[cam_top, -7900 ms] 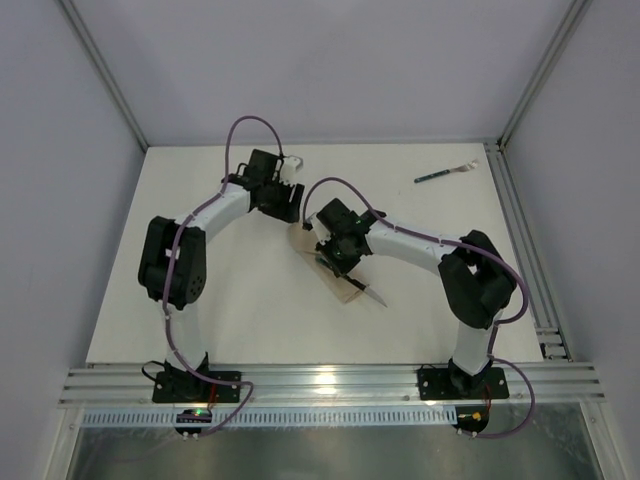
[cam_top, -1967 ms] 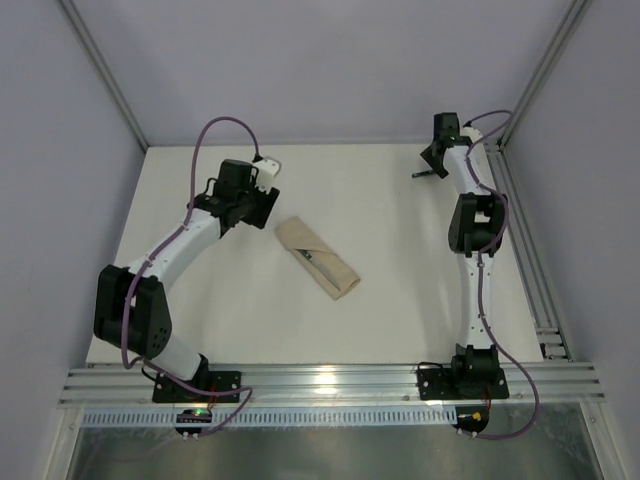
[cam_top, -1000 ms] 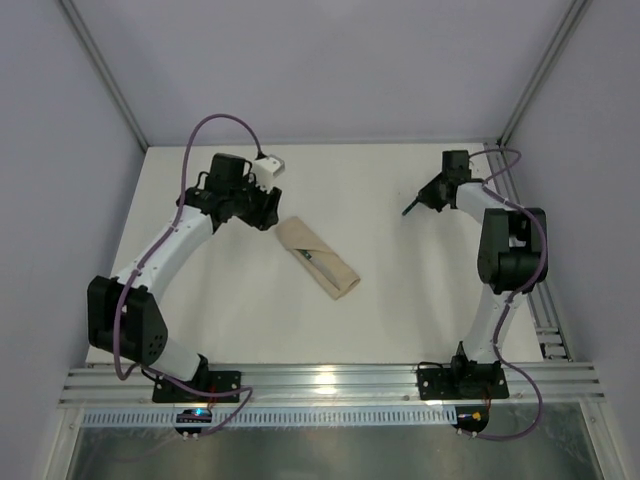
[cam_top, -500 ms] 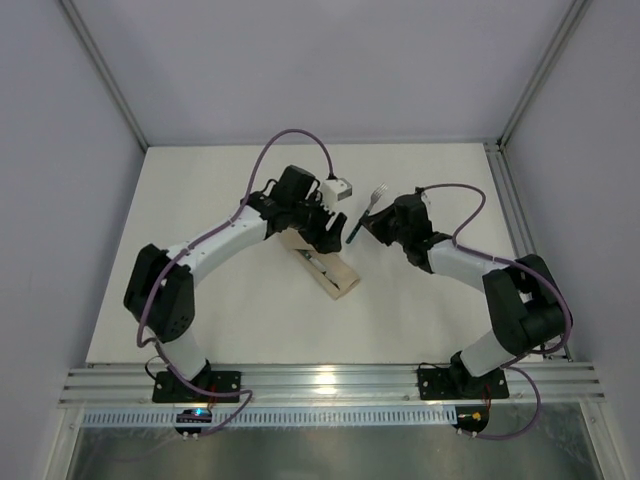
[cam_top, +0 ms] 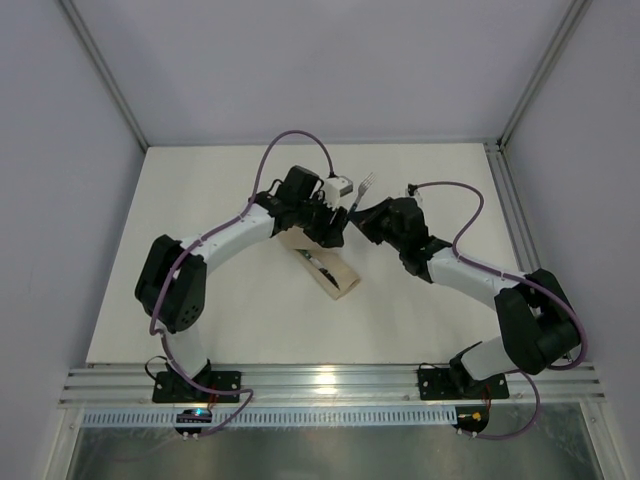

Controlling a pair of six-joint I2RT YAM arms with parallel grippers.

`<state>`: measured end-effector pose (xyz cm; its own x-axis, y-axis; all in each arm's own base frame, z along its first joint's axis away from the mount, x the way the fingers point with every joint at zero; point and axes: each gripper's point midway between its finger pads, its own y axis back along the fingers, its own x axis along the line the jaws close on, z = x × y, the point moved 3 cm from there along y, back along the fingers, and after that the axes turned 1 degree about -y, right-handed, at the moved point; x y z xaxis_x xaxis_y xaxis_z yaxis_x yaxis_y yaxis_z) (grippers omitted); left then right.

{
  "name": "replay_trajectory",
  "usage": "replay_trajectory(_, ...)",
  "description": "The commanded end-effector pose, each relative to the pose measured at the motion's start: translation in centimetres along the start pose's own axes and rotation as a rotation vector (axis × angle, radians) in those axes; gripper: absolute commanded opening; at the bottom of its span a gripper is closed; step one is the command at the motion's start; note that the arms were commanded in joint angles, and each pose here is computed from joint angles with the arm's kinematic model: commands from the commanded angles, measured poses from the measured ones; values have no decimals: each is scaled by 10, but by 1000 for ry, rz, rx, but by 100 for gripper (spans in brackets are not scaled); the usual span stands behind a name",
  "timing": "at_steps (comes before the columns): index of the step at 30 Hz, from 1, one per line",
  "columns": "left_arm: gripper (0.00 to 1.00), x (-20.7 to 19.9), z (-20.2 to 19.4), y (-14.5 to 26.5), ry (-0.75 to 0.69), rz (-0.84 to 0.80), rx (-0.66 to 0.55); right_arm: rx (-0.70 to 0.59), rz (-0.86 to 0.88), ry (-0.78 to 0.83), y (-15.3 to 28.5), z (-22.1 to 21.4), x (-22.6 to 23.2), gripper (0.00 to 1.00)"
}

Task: Fold the napkin into a case and place the utensils inside
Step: Pass from the right arm to the left, then pass from the left arm to the right

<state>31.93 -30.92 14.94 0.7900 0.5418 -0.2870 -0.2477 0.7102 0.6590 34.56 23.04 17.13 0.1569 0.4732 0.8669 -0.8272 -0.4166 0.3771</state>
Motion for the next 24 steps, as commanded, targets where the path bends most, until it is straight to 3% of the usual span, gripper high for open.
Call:
replay_trajectory(1,45,-5,26,7,-27,-16,-83,-40,92,-12,3,9,28,4)
replay_trajectory(3,37,-4,25,7,-23,-9,-79,-40,92,-10,3,8,27,4)
replay_trajectory(6,13,-2,26,5,-22,-3,-79,-32,98,0,4,5,29,4)
replay_trajectory(11,1,-3,26,3,-18,-17,-71,-22,94,4,3,2,27,4)
replay_trajectory(16,0,-1,21,4,-12,-15,-57,2,97,57,0,-2,24,4)
replay_trajectory(20,0,4,11,5,-6,-15,-43,28,61,246,9,-3,18,11)
replay_trajectory(23,0,5,6,5,-4,-33,-34,21,128,491,30,5,30,27)
replay_trajectory(24,0,3,5,6,-2,-46,-29,-10,142,683,34,14,33,30)
